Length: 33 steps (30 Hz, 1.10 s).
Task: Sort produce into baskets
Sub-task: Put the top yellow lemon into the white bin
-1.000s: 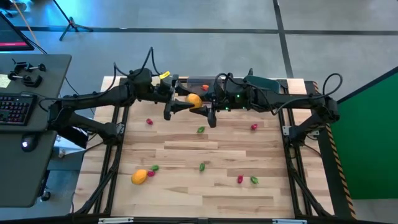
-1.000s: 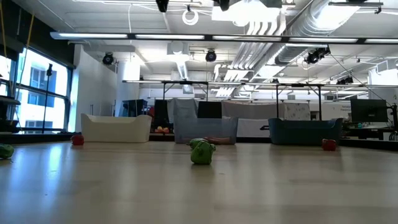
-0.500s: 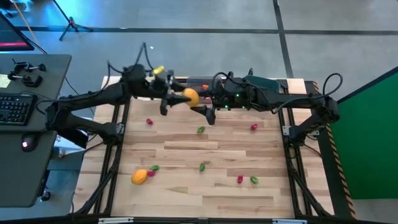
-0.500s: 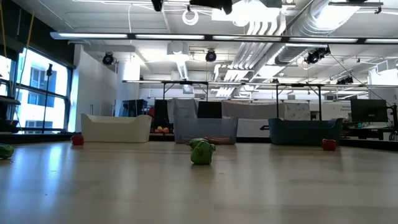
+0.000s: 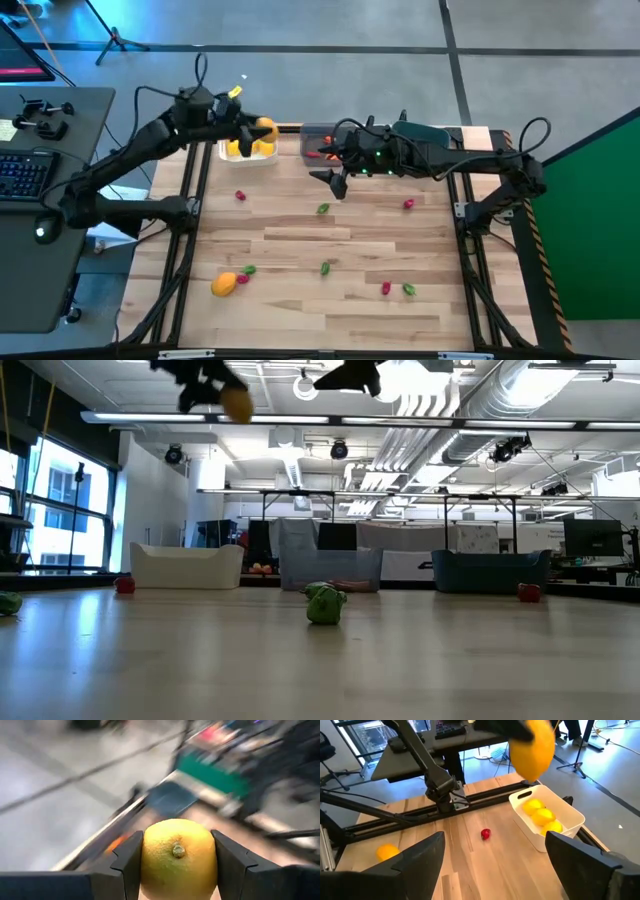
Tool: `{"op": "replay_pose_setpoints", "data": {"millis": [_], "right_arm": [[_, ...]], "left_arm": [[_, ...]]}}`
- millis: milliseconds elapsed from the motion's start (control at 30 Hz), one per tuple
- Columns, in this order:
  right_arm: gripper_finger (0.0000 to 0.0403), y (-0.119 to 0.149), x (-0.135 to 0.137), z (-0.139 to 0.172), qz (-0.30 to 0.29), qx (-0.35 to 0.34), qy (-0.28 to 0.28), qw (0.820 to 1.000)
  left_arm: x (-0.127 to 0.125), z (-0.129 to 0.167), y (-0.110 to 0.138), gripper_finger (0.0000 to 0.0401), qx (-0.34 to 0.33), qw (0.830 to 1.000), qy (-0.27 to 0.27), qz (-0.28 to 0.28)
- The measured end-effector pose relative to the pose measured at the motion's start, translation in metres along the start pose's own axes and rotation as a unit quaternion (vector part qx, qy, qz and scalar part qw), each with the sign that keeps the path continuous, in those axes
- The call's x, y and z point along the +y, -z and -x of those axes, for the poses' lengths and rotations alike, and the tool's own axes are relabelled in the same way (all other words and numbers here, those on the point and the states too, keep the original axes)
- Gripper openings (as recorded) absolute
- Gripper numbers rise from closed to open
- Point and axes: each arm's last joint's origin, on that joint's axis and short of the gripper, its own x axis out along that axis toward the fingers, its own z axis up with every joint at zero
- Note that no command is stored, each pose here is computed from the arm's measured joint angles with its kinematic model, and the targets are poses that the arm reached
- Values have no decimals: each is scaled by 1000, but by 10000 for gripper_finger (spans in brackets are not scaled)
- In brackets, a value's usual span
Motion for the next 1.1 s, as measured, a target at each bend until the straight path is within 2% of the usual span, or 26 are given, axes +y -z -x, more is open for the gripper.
{"op": "replay_pose_setpoints", "data": {"millis": [100, 200, 400, 533, 767, 1000, 1100], "right_arm": [[336, 0, 0, 0, -2, -1, 4, 1000], [336, 0, -1, 0, -2, 0, 12, 1000], [336, 1, -1, 0, -3, 2, 12, 1000], [336, 1, -1, 0, -14, 5, 13, 1000], [336, 2, -1, 0, -14, 6, 14, 1000], [336, 2, -1, 0, -14, 7, 14, 1000], [336, 3, -1, 0, -13, 12, 15, 1000]], "left_arm": [[19, 2, 14, 163, 70, 993, -93, 25], [38, -1, 25, 163, 131, 976, -170, 41], [74, -17, 39, 163, 205, 947, -240, 60], [98, -32, 60, 163, 251, 928, -262, 83], [123, -59, 95, 162, 317, 908, -263, 71], [129, -69, 110, 162, 371, 886, -264, 79], [129, -69, 112, 192, 382, 882, -265, 80]]}}
